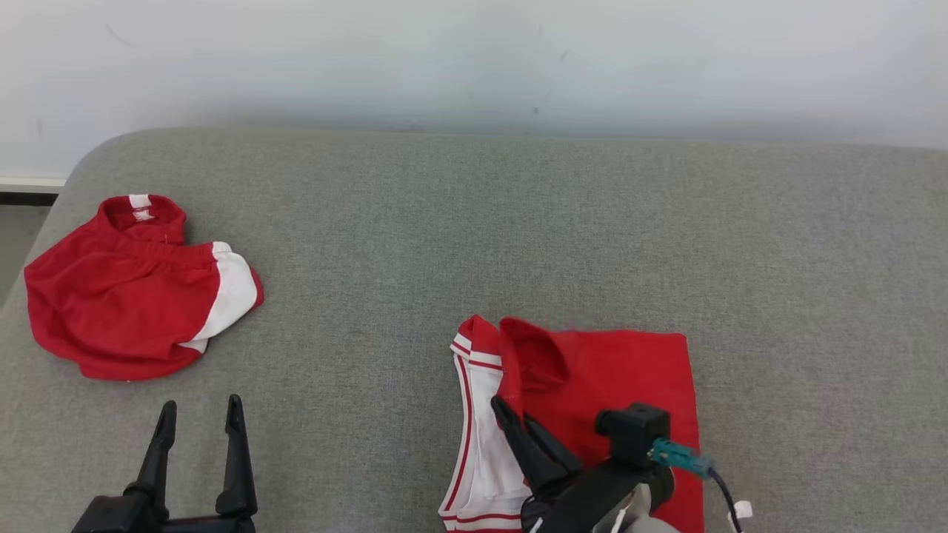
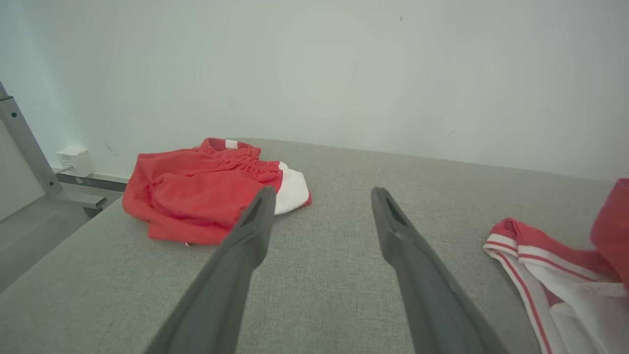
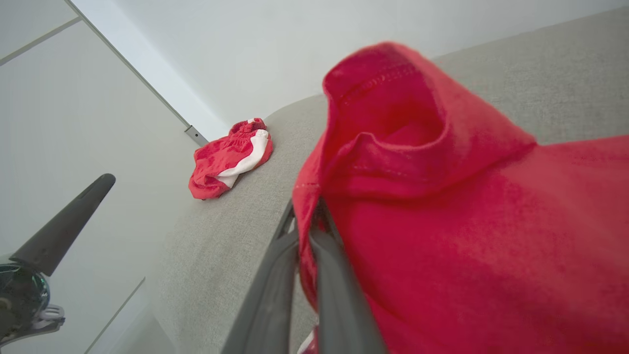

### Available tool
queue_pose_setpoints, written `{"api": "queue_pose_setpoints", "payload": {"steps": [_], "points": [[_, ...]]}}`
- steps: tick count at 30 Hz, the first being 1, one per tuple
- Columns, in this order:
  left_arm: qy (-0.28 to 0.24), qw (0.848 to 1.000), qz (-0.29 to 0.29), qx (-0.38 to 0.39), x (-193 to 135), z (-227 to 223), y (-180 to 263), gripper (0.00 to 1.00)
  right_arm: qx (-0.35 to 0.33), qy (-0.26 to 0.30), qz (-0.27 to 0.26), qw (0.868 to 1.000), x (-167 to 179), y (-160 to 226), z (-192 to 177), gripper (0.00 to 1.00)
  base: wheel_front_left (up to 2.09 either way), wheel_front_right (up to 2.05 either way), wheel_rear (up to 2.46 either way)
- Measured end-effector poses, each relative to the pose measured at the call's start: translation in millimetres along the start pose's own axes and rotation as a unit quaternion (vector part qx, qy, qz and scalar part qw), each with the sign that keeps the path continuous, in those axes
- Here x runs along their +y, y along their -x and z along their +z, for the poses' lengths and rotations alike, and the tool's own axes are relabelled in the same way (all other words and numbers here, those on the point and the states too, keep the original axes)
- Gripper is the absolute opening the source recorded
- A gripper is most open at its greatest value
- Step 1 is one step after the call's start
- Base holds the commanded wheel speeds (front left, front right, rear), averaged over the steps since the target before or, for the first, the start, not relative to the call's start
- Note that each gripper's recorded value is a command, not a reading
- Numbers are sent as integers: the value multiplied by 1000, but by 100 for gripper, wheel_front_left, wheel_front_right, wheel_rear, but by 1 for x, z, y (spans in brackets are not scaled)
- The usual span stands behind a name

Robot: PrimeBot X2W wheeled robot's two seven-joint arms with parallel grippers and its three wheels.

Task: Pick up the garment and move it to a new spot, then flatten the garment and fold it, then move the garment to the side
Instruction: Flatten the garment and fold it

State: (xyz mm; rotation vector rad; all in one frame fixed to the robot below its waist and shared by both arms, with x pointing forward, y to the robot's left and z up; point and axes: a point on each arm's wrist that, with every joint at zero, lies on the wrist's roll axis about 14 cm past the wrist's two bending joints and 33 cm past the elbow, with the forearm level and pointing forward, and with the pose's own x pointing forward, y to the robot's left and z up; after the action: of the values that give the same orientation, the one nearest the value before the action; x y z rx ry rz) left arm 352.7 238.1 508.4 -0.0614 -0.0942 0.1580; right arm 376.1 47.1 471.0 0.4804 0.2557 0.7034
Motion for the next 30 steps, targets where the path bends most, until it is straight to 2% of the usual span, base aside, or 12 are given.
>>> {"api": "queue_pose_setpoints", "payload": {"steps": [1,2,3,4,11,16,19,24,30], "points": [[0,1000,0,0,0,0,0,100,0,0,0,1000,0,0,0,0,0,0,0],[0,1000,1,0,0,0,1,100,10,-2,-2,1000,-1,0,-6,31,0,0,0],[1,1000,1,1,1,0,1,100,20,-2,-4,1000,-1,1,-13,47,0,0,0],[1,1000,1,1,1,0,1,100,20,-2,-4,1000,-1,1,-13,100,0,0,0],[3,1000,-3,0,-3,0,0,100,-18,5,-7,1000,-4,-1,7,100,0,0,0],[6,1000,-14,-3,-10,1,-2,100,-73,35,-43,996,-36,14,48,100,0,0,0],[7,1000,-22,-6,-14,3,-4,100,-122,54,-70,989,-54,29,80,100,0,0,0],[5,999,-33,-13,-21,7,-7,100,-170,98,-122,973,-80,67,110,100,0,0,0],[2,999,-43,-23,-27,13,-8,100,-199,137,-182,953,-100,111,124,100,0,0,0]]}}
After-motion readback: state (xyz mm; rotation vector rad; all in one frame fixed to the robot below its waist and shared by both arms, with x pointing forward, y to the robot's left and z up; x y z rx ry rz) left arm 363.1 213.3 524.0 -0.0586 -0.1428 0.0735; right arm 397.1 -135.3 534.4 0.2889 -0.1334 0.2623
